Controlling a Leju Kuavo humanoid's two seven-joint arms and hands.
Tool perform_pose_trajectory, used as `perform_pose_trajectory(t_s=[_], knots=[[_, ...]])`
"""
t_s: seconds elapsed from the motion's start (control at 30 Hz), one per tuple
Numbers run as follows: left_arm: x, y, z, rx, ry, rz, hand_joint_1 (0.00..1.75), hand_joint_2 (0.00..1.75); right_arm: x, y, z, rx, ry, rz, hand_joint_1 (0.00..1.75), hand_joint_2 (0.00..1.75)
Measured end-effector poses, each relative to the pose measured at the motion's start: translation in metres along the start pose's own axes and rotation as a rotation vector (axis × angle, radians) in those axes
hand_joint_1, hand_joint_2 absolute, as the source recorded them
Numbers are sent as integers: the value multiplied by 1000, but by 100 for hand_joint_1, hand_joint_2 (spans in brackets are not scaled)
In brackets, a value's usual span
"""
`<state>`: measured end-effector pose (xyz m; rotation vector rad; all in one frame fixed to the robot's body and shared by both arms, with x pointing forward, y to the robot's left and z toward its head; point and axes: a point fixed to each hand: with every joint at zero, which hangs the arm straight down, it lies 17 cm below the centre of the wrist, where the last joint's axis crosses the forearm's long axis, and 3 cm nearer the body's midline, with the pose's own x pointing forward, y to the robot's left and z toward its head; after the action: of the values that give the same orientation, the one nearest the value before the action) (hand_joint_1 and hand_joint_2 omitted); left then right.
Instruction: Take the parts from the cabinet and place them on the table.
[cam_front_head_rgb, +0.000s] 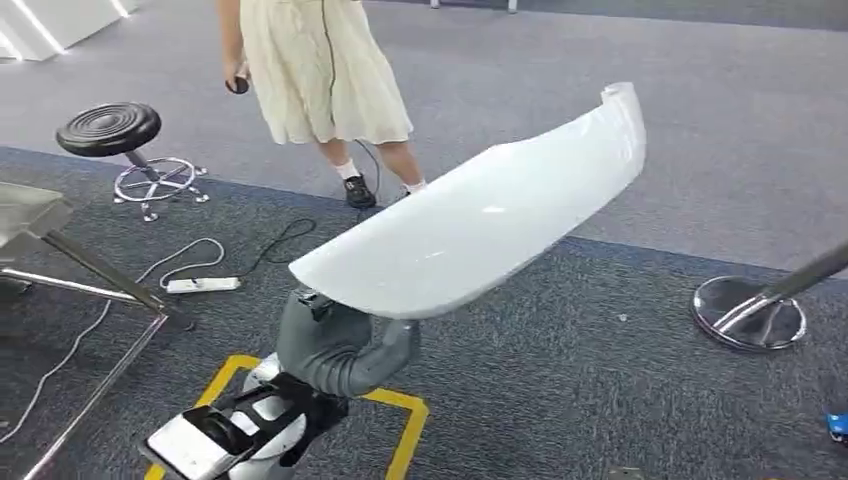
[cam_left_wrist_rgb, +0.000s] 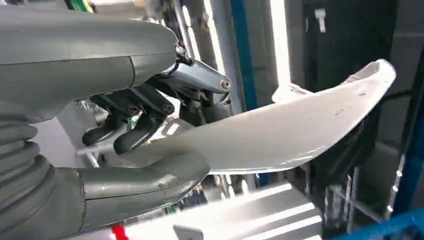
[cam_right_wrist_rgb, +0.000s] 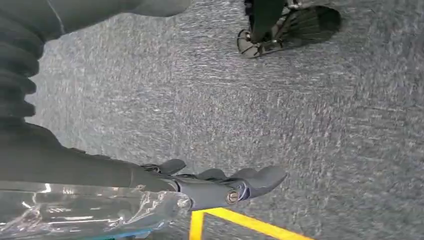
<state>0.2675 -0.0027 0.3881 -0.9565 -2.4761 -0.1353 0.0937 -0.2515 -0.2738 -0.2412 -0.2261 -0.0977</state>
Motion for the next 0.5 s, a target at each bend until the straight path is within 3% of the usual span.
perform_pose_trajectory(t_s=[0.5], knots=[[9, -5, -2, -5, -19, 41, 162, 175, 2, 0, 0, 1, -3, 2, 0, 175]])
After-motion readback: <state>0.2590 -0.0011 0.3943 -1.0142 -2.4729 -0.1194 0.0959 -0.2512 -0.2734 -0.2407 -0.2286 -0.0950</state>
